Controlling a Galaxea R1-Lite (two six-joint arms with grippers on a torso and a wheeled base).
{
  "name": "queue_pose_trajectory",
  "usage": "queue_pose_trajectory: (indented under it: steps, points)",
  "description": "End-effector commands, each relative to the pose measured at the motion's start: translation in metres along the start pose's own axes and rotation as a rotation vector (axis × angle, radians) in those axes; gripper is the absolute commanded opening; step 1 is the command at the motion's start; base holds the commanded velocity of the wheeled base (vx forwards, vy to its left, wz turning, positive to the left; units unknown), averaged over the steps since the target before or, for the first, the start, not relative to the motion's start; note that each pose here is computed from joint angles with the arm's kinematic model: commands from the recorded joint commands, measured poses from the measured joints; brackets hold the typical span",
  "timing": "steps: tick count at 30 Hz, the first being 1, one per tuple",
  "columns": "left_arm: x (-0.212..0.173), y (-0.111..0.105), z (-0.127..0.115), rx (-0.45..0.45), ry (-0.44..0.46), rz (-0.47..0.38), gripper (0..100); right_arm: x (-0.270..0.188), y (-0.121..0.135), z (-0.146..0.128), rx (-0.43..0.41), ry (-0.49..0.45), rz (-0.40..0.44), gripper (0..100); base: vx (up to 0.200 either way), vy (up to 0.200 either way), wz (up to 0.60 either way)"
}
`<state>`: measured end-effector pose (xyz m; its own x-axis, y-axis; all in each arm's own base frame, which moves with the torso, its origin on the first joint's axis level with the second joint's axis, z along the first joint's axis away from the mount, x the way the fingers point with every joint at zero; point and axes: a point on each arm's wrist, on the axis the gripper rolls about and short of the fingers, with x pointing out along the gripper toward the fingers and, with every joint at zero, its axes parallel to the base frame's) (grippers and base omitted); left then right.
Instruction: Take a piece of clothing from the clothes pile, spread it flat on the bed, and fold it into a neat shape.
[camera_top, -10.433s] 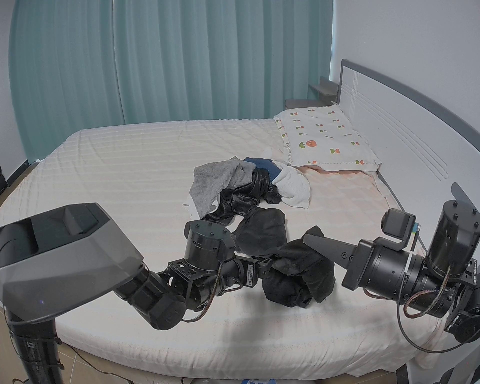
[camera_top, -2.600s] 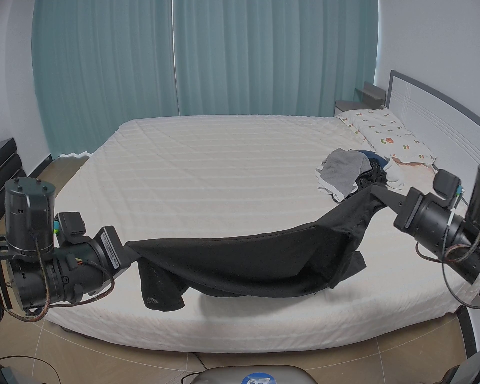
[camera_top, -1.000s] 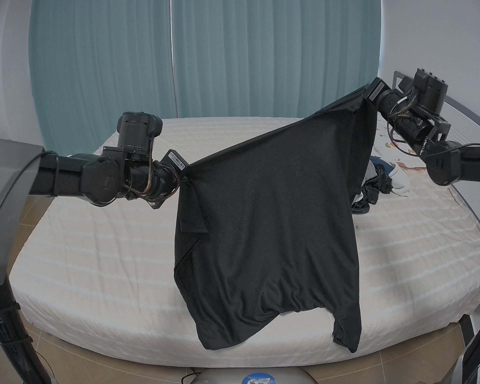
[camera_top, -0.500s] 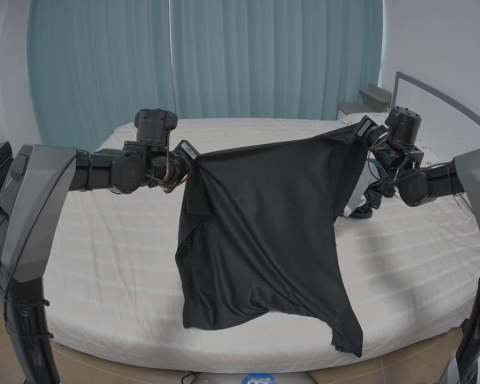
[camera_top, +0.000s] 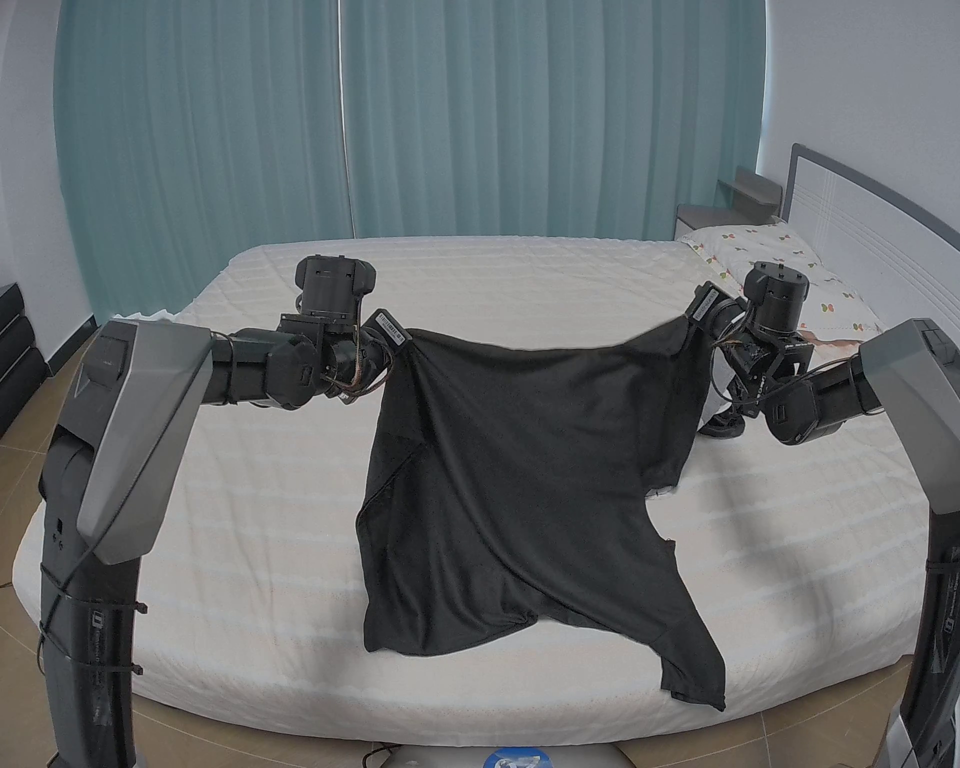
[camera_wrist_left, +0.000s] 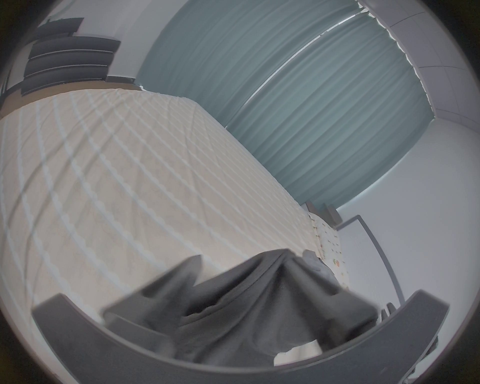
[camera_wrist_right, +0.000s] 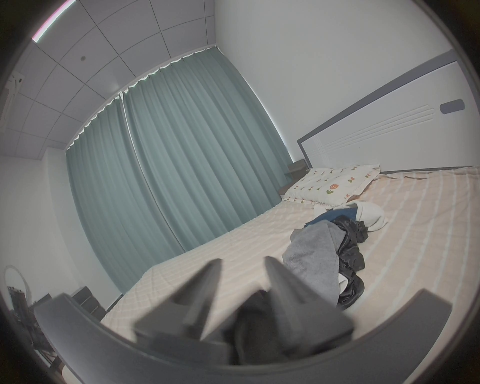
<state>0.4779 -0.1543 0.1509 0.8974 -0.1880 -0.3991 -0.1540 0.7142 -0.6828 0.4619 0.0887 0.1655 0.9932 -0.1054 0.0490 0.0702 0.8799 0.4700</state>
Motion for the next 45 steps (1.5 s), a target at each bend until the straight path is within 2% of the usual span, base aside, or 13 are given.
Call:
queue_pose_trajectory:
  steps: [1, 4, 11, 14, 18, 20, 22, 23, 27, 31, 33, 39, 45]
  points:
    - [0.041, 0.026, -0.02, -0.001, -0.031, 0.077, 100, 0.011, -0.016, -0.046, -0.04, 0.095, 0.003, 100, 0.0, 0.0, 0.0]
    - [0.05, 0.037, -0.028, 0.005, -0.036, 0.121, 100, 0.012, -0.027, -0.063, -0.056, 0.142, -0.021, 100, 0.0, 0.0, 0.0]
    - [0.057, 0.056, -0.02, 0.007, -0.039, 0.163, 100, 0.005, -0.045, -0.079, -0.079, 0.221, -0.053, 100, 0.0, 0.0, 0.0]
    - [0.059, 0.065, -0.017, 0.059, -0.031, 0.193, 100, -0.005, -0.053, -0.082, -0.082, 0.283, -0.039, 100, 0.0, 0.0, 0.0]
    - [0.048, 0.065, -0.011, 0.043, 0.019, 0.248, 100, -0.02, -0.064, -0.08, -0.079, 0.347, -0.037, 100, 0.0, 0.0, 0.0]
    - [0.04, 0.062, -0.009, 0.021, 0.057, 0.252, 100, -0.028, -0.069, -0.078, -0.076, 0.372, -0.037, 100, 0.0, 0.0, 0.0]
    - [0.04, 0.062, -0.009, 0.021, 0.057, 0.252, 100, -0.028, -0.069, -0.078, -0.076, 0.372, -0.037, 100, 0.0, 0.0, 0.0]
    - [0.017, 0.055, -0.004, -0.057, 0.165, 0.208, 100, -0.051, -0.082, -0.072, -0.054, 0.436, -0.043, 100, 0.0, 0.0, 0.0]
    - [-0.012, 0.063, -0.01, -0.07, 0.259, 0.223, 100, -0.078, -0.101, -0.057, -0.013, 0.5, -0.056, 100, 0.0, 0.0, 0.0]
    - [-0.026, 0.068, -0.016, -0.072, 0.284, 0.234, 100, -0.091, -0.114, -0.053, -0.011, 0.526, -0.087, 100, 0.0, 0.0, 0.0]
    - [-0.056, 0.078, -0.029, -0.073, 0.34, 0.19, 100, -0.117, -0.127, -0.044, 0.004, 0.568, -0.113, 100, 0.0, 0.0, 0.0]
    - [-0.091, 0.091, -0.052, -0.062, 0.38, 0.184, 100, -0.149, -0.132, -0.026, 0.025, 0.604, -0.085, 100, 0.0, 0.0, 0.0]
    - [-0.118, 0.101, -0.061, -0.066, 0.431, 0.203, 100, -0.167, -0.137, -0.032, 0.027, 0.65, -0.099, 100, 0.0, 0.0, 0.0]
